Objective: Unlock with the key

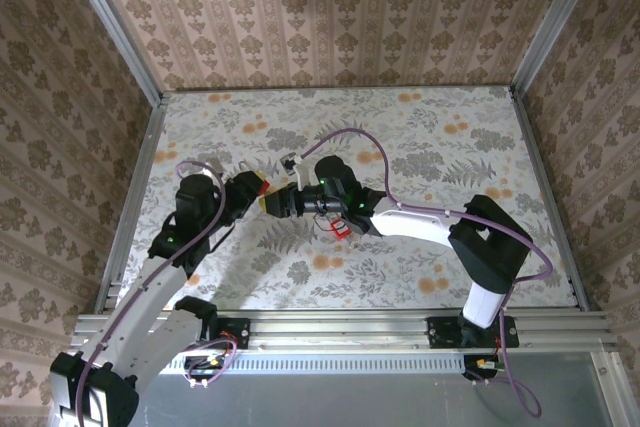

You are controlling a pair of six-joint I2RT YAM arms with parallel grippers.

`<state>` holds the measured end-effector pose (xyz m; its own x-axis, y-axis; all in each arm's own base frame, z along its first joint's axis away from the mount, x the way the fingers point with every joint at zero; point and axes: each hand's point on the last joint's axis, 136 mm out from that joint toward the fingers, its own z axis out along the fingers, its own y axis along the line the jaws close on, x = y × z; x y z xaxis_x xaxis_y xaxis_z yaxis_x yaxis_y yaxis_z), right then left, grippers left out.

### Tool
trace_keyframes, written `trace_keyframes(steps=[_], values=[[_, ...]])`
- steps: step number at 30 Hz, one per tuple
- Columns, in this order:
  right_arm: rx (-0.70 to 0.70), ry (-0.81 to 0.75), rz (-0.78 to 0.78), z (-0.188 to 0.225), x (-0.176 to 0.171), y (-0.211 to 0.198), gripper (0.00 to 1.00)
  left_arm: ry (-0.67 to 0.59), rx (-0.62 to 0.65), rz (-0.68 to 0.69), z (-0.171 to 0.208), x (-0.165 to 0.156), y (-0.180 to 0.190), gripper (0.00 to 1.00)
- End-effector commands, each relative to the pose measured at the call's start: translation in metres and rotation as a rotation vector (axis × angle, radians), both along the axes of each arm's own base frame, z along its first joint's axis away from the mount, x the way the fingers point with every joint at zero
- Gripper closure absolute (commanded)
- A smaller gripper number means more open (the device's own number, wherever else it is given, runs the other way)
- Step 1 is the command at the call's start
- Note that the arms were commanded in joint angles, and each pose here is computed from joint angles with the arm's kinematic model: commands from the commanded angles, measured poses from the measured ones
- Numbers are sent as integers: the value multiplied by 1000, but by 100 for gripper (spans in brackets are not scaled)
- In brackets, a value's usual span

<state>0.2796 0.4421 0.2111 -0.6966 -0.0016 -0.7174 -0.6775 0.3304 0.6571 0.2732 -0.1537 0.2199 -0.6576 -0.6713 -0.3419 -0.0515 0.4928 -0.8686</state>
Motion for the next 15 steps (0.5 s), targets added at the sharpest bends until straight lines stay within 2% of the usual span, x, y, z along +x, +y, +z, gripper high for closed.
trace_keyframes(steps=[1,8,10,13,15], values=[[-6,-20,-8,3,5,-1,62,-44,-6,-11,9,0,-2,100],[-27,-20,-18,1,4,-6,75,-38,-2,-9,8,0,-1,100],[-36,-16,-19,-1,4,-6,80,-38,-1,-10,8,0,-1,100],[-34,-11,-21,2,5,-5,94,-46,-4,-13,10,0,-2,100],[-14,0,-26,5,7,-4,99,-66,-10,-15,13,1,-3,100]])
